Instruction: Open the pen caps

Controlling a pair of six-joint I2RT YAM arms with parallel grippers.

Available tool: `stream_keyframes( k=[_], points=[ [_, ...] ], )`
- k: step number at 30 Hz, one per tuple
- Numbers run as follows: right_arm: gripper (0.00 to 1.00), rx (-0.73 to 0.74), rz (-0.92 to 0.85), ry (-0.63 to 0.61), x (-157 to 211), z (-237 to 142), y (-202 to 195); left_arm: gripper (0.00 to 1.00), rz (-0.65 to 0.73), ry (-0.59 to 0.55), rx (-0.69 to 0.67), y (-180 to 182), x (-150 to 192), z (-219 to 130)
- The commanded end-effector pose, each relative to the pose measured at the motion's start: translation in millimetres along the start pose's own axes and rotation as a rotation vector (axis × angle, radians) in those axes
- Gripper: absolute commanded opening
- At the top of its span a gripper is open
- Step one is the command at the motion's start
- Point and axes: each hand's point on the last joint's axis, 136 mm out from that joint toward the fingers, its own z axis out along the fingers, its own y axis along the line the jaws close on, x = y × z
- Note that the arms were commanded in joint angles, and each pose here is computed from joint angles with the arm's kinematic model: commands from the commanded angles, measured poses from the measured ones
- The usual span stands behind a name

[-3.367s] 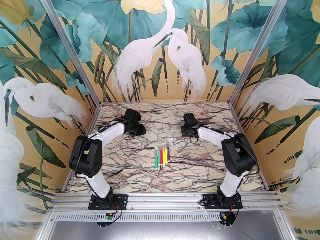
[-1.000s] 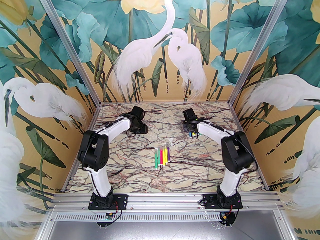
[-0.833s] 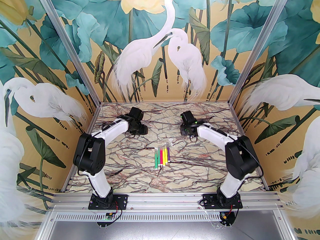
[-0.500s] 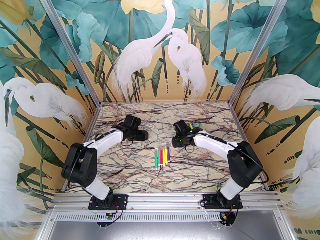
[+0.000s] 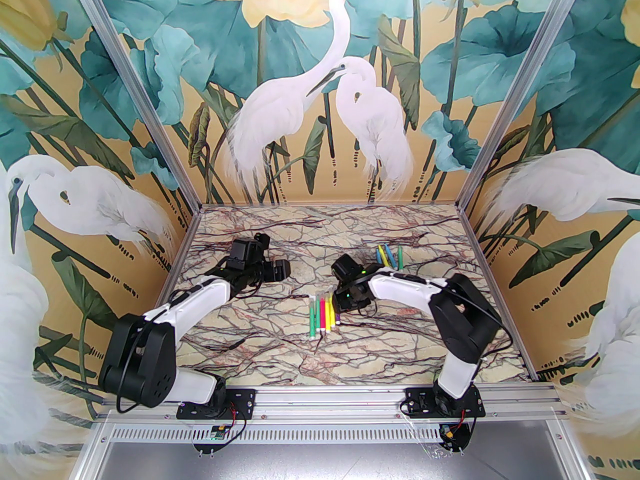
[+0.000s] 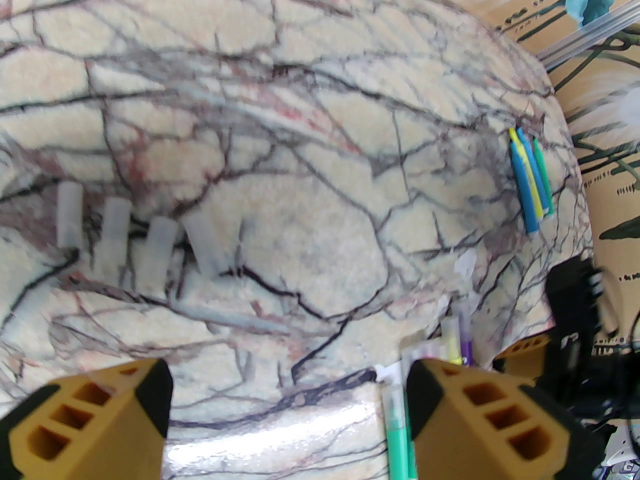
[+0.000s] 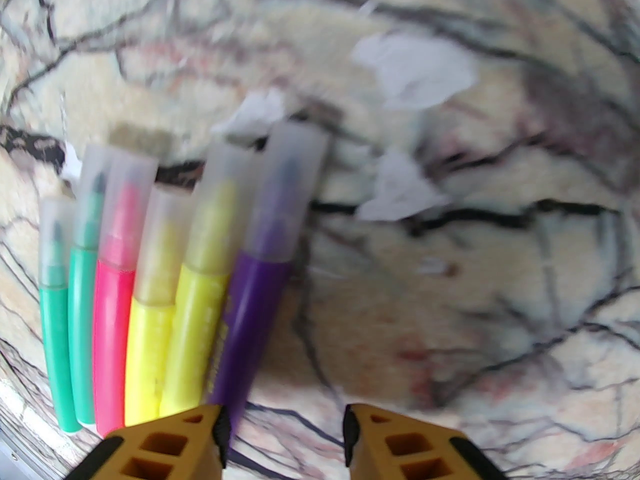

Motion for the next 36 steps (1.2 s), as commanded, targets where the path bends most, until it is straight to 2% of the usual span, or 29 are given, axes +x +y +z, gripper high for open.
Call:
stream_keyframes(
  k=[1,10,14,20,31,36],
  points=[
    [0.44,-0.009,0.015,-0.003,-8,5,7,0.82,0.004,-0.042,-0.008,5,-6,-5],
    [0.4,0.041,0.011,0.014,-5,12,1,0.82,0.002,-0.037,-0.014,7,-2,-6],
    [0.34,0.12,-0.003,0.024,-2,11,-11,0.82,-0.001,-0.039,-0.011,7,-3,-7],
    [0.31,0.247,-0.053,0.036,0,8,-23,0.82,-0.005,-0.04,-0.005,5,-3,-7],
    [0.27,0.26,-0.072,0.049,1,28,-22,0.83,-0.033,-0.038,0.059,-6,-4,-7],
    [0.2,0.253,-0.075,0.047,2,31,-23,0.83,-0.034,-0.035,0.092,-12,-5,-8]
  ],
)
